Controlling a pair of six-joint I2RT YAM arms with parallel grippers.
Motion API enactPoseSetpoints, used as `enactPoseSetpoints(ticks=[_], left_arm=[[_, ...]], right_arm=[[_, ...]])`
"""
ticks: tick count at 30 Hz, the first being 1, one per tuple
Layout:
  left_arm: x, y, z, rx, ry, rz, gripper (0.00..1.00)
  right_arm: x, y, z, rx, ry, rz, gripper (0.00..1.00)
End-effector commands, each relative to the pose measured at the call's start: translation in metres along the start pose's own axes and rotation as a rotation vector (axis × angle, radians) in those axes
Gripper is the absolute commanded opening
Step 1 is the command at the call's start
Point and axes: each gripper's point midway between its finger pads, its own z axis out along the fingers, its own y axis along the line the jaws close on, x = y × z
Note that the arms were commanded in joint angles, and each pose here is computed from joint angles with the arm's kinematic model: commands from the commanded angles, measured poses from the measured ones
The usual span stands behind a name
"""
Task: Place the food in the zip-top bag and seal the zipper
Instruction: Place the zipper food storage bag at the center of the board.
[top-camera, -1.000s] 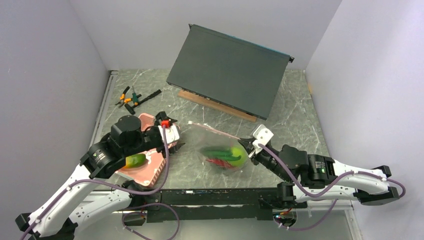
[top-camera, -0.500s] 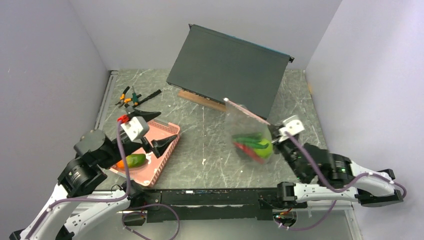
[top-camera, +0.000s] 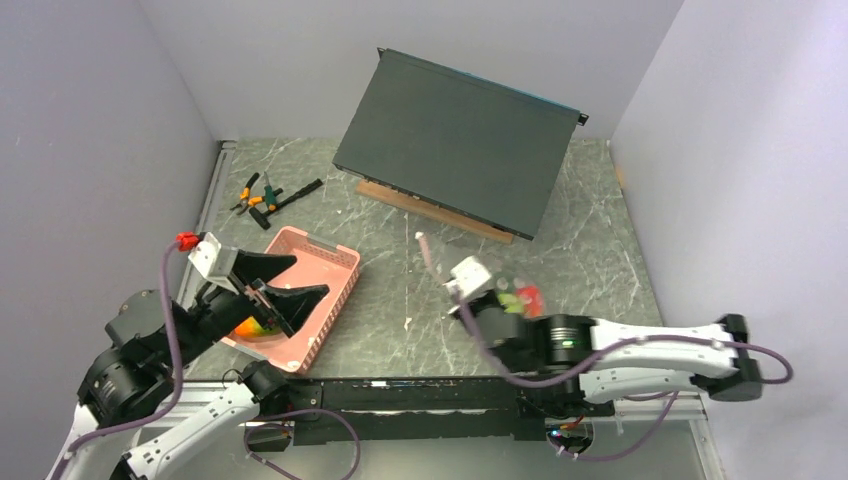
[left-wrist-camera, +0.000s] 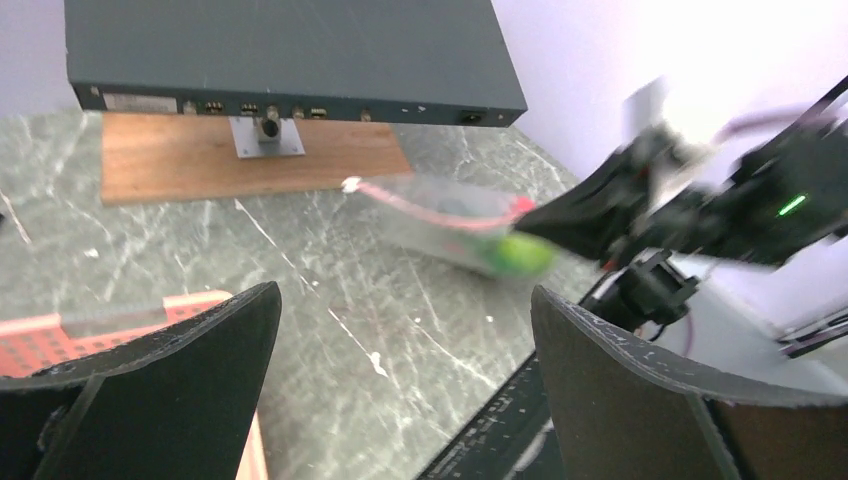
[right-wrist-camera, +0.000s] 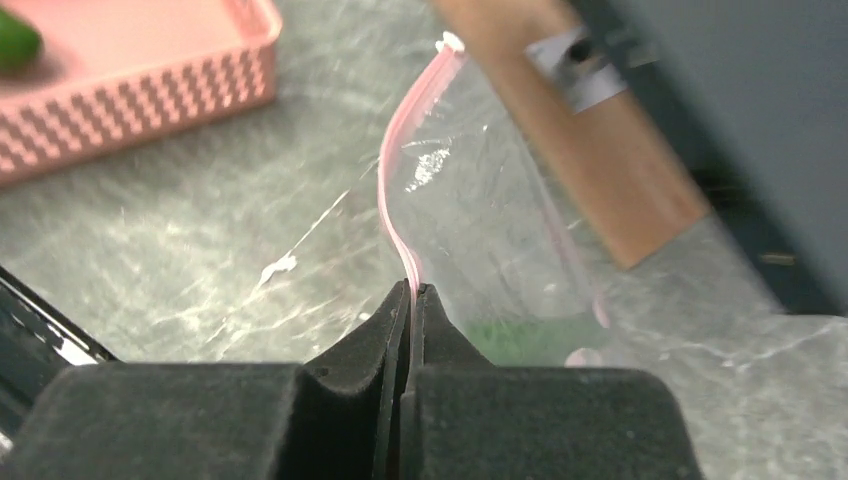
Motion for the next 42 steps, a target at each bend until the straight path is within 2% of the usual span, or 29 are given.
enactPoseSetpoints(ticks=[1, 7, 22, 28, 33, 38, 42], left_arm=[[-0.001, -0.002, -0.024, -0.046, 0.025, -0.19, 1.0], [0.001, -0.005, -0.042, -0.039, 0.003, -0.246, 1.0], [0.018, 0.006, -0.054, -0.078, -0.019, -0.276, 1.0], [0.025, 0.008, -0.053, -0.083, -0.007, -0.285, 1.0], [0.026, 0.009, -0.057, -0.088, -0.012, -0.298, 1.0], [0.028, 0.018, -0.064, -0.141, -0.018, -0.302, 1.0], [0.024, 0.022, -0.07, -0.159, -0.053, -0.31, 1.0]], right_arm=[[0.011, 0.066, 0.038, -0.049, 0.008, 0.198, 0.0], [0.037, 0.129, 0.068, -0.169, 0.052, 0.209, 0.0], [0.108, 0.178, 0.105, -0.172, 0.218, 0.092, 0.02], [0.139, 0.197, 0.114, -0.193, 0.292, 0.037, 0.13], [0.142, 0.204, 0.117, -0.206, 0.315, 0.013, 0.26], [0.124, 0.201, 0.111, -0.228, 0.289, 0.021, 0.51], [0.092, 0.197, 0.102, -0.27, 0.238, 0.037, 0.64]])
